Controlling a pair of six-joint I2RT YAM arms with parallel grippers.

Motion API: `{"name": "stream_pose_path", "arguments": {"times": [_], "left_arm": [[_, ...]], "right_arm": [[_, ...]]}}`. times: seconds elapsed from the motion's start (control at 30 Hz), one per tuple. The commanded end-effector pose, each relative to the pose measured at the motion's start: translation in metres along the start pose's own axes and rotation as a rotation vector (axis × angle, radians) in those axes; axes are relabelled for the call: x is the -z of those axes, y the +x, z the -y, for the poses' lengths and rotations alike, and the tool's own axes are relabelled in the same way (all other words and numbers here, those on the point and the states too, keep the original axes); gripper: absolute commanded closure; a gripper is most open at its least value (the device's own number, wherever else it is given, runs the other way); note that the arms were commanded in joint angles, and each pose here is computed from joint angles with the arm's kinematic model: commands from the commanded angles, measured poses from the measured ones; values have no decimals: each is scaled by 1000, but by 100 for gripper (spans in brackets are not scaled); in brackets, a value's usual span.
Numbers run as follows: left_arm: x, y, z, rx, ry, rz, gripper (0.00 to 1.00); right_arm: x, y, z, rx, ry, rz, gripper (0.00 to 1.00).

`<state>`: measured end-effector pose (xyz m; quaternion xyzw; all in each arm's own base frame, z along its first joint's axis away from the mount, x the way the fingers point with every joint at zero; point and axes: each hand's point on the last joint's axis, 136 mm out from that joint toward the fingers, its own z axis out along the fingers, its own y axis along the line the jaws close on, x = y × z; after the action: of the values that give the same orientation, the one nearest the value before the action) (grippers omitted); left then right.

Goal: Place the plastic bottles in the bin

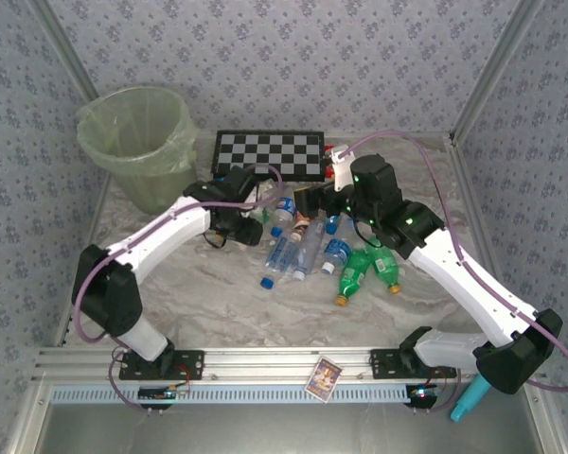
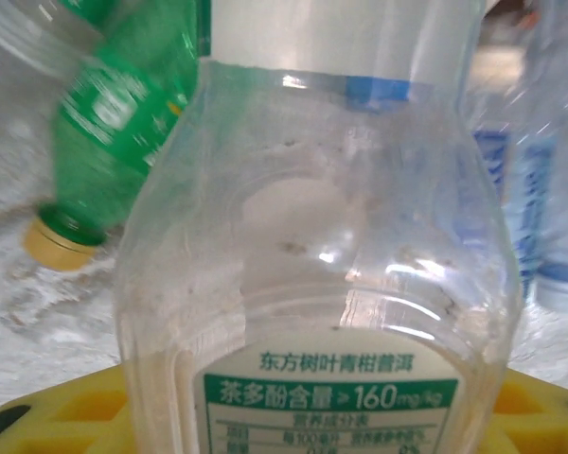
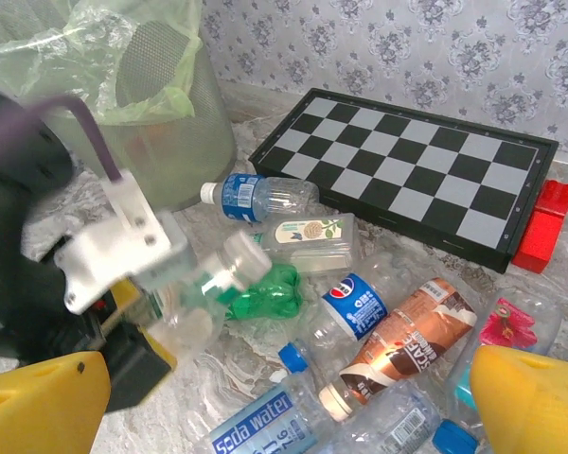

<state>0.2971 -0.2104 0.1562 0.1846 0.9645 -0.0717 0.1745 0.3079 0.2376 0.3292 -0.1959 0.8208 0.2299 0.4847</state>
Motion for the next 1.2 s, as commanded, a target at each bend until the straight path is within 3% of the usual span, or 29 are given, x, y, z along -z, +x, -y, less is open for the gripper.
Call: {"name": "stream_pose_path", "arguments": {"times": [0.0,0.23,0.43,0.7,1.0,1.17], "left_arm": [[37,-19,-3,29,-23,91,46],[96,-65,-2,125,71,290,46],[149,-93,-34,267,112,438,46],[217,-106,-116,591,137,633,48],[251,-96,-197,869,54,752,48],[251,-96,-239,1016,-7,777,48]], "right_arm": [[15,-19,-13,11,-53,65,1],[26,-18,-26,33,-79,85,1],[23,-12,-29,35,-76,72,1],[8,-11,-38,42,-105,57,1],[9,-15,-43,80,-106,55,1],[19,-13,-37,85,-79,62,1]]}}
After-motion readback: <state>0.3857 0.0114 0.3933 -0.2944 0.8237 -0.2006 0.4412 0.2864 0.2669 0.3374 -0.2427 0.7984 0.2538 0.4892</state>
